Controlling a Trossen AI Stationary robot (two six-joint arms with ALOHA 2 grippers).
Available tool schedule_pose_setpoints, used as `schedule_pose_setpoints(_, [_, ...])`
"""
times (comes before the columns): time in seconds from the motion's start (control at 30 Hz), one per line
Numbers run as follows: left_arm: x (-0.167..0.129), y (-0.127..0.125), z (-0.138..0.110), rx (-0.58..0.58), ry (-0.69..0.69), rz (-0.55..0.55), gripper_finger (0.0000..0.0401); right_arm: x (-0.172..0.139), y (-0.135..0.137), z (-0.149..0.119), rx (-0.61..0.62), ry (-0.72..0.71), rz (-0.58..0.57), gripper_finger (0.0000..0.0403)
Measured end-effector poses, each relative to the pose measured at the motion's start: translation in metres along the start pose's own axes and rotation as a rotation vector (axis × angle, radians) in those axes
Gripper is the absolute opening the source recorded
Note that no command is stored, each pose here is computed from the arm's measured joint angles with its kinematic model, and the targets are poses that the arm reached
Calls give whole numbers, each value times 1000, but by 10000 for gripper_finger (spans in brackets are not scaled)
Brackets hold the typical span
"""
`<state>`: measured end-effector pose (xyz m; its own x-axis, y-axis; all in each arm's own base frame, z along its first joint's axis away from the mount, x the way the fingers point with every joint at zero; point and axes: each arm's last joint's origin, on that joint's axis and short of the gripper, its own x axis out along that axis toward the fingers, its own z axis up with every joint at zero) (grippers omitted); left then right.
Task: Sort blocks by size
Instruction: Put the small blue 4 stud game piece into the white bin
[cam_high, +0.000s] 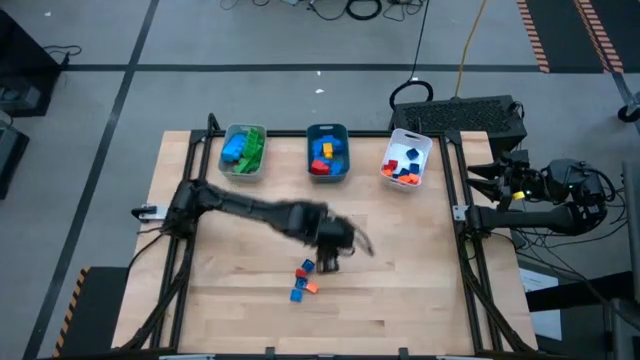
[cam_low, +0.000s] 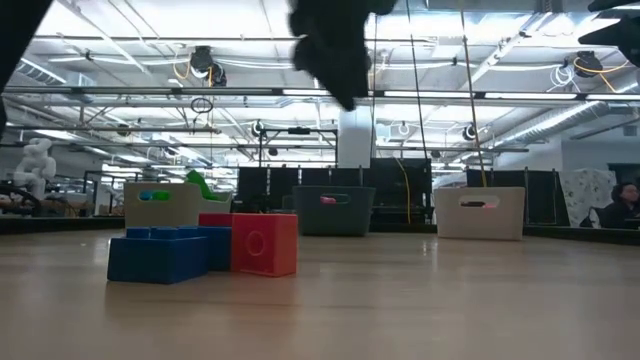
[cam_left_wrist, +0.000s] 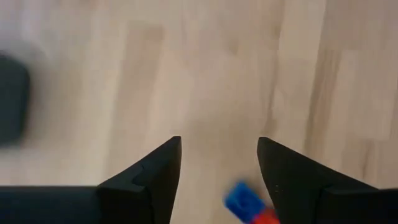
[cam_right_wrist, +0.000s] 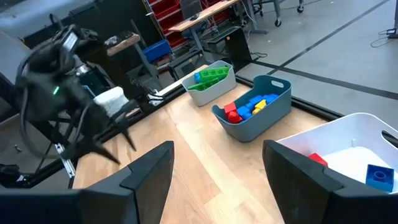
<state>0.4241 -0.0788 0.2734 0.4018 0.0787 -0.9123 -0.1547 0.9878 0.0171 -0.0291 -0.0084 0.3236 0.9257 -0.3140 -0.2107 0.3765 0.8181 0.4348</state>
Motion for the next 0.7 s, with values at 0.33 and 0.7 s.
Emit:
schedule_pose_setpoints(0.33, [15, -62, -56, -196, 125, 74, 212, 0, 0, 0, -1, 0, 0, 238])
schedule_pose_setpoints(0.7, [44, -47, -77, -587, 224, 162, 277, 0, 0, 0, -2, 0, -1, 238])
